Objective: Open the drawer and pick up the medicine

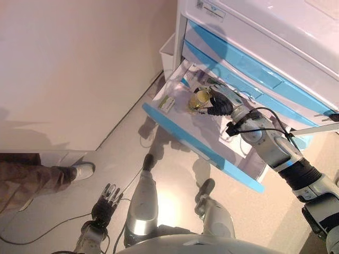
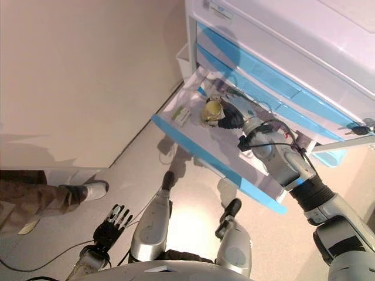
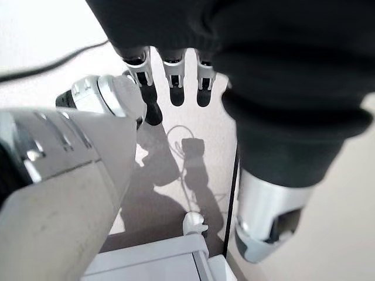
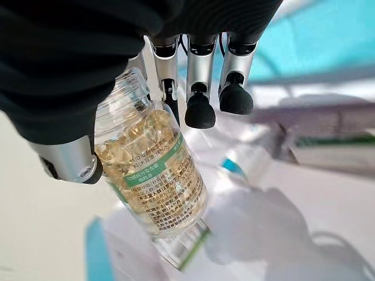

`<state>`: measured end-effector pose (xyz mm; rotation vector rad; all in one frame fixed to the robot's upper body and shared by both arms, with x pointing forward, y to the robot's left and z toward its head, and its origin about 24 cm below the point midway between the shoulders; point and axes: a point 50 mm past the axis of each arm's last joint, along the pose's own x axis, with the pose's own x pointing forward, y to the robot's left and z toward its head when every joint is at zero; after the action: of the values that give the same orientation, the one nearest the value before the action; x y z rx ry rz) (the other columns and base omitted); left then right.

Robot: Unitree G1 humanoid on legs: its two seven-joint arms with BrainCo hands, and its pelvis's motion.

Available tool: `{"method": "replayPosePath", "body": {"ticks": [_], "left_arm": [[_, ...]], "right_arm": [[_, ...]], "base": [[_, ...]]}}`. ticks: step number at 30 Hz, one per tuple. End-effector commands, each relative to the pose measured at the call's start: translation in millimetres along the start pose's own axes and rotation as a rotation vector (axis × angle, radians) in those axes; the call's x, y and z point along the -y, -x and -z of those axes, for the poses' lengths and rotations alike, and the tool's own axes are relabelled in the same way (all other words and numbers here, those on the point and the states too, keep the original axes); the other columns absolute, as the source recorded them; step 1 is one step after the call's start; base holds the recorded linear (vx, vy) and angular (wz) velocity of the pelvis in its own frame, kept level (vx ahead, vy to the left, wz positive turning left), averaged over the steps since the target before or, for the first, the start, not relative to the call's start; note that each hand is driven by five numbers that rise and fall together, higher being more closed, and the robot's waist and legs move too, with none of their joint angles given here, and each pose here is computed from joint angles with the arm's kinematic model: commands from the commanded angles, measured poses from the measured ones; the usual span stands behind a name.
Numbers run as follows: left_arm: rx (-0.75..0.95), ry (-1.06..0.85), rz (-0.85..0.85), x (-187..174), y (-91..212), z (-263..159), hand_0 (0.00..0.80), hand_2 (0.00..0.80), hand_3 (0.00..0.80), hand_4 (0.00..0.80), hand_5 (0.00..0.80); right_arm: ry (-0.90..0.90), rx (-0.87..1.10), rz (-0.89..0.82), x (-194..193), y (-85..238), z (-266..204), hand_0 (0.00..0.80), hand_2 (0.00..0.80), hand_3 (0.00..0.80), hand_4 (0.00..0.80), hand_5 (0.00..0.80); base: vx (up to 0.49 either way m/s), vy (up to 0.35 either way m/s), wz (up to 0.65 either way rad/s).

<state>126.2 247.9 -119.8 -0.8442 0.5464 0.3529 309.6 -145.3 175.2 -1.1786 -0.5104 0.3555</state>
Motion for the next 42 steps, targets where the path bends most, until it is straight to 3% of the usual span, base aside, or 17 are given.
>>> {"method": "replayPosePath", "body": {"ticks": [1,13,21,33,37,42], "left_arm": [[-0.015,-0.039,-0.076,-22,20,7,0.0,0.0,0.0,0.0,0.0],[-0.064,-0.025,-0.171,-40,36,26,0.0,0.0,0.0,0.0,0.0],[-0.088,-0.016,-0.229,-49,44,34,0.0,0.0,0.0,0.0,0.0],[-0.117,-0.014,-0.316,-69,58,35,0.0,0.0,0.0,0.0,0.0],[-0.124,-0.028,-0.329,-70,58,32,0.0,0.0,0.0,0.0,0.0],[-0.123,-0.046,-0.339,-72,58,26,0.0,0.0,0.0,0.0,0.0]], "right_arm": [[0.014,0.201,-0.012,18,8,-32,0.8,0.8,0.8,0.8,0.8],[-0.235,0.477,-0.15,39,34,-75,0.8,0.8,0.8,0.8,0.8],[-0.414,0.464,-0.06,62,34,-70,0.8,0.8,0.8,0.8,0.8],[-0.504,0.197,0.263,135,22,-15,0.8,0.8,0.8,0.8,0.8],[-0.433,0.014,0.408,160,17,15,0.8,0.8,0.8,0.8,0.8],[-0.33,-0.238,0.47,190,17,52,0.8,0.8,0.8,0.8,0.8]], "base": [[0.053,-0.005,-0.07],[0.074,0.022,-0.07],[0.068,0.016,-0.04],[0.047,0.009,-0.02],[0.008,0.0,0.0],[0.01,-0.005,0.06]]}}
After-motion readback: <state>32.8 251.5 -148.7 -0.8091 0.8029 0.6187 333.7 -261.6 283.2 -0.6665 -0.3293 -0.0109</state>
